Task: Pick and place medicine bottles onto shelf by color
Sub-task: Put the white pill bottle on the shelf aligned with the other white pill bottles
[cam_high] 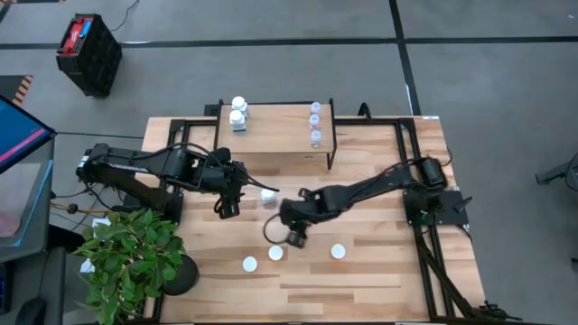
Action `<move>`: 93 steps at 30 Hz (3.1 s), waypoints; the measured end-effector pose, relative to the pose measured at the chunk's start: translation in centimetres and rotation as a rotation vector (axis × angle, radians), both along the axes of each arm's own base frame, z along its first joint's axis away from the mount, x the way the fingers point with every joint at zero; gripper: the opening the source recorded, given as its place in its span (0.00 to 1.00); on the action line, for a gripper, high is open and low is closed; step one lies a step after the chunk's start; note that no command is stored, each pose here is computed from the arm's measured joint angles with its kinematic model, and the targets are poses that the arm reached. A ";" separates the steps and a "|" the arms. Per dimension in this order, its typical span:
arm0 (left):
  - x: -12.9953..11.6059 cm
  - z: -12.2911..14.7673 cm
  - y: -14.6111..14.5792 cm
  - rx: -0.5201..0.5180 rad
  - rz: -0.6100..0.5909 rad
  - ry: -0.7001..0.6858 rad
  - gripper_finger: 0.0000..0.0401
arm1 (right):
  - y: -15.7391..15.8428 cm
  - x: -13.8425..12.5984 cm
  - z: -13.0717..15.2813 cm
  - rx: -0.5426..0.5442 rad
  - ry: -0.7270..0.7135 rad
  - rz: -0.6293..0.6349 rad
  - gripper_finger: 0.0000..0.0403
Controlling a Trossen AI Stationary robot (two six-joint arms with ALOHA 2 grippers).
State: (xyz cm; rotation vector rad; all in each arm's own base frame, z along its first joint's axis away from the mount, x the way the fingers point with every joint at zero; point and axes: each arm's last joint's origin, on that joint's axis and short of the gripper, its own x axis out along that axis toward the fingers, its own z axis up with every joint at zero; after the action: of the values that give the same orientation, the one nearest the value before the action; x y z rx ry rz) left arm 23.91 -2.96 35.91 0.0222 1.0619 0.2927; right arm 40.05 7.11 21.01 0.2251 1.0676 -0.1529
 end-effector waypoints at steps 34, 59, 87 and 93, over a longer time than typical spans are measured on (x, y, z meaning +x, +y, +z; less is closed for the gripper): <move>8.3 -8.9 4.6 -0.148 0.059 0.078 0.76 | 3.4 -28.3 15.1 -0.069 -0.062 0.305 0.29; 7.9 -15.5 5.0 -0.168 0.074 0.009 0.76 | 3.3 -28.8 11.6 -0.060 0.029 0.183 0.29; 9.1 -18.1 4.9 -0.201 -0.006 0.081 0.57 | 3.5 -28.6 11.6 -0.044 0.012 0.184 0.29; 9.1 -18.1 4.8 -0.226 -0.018 0.078 0.36 | 3.5 -28.6 11.7 -0.039 0.006 0.184 0.29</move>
State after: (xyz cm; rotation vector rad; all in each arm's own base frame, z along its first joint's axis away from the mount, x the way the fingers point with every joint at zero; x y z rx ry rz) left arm 33.04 1.85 17.82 -0.1609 1.1668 0.1556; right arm 11.45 10.62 32.69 0.0907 1.0845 -0.0090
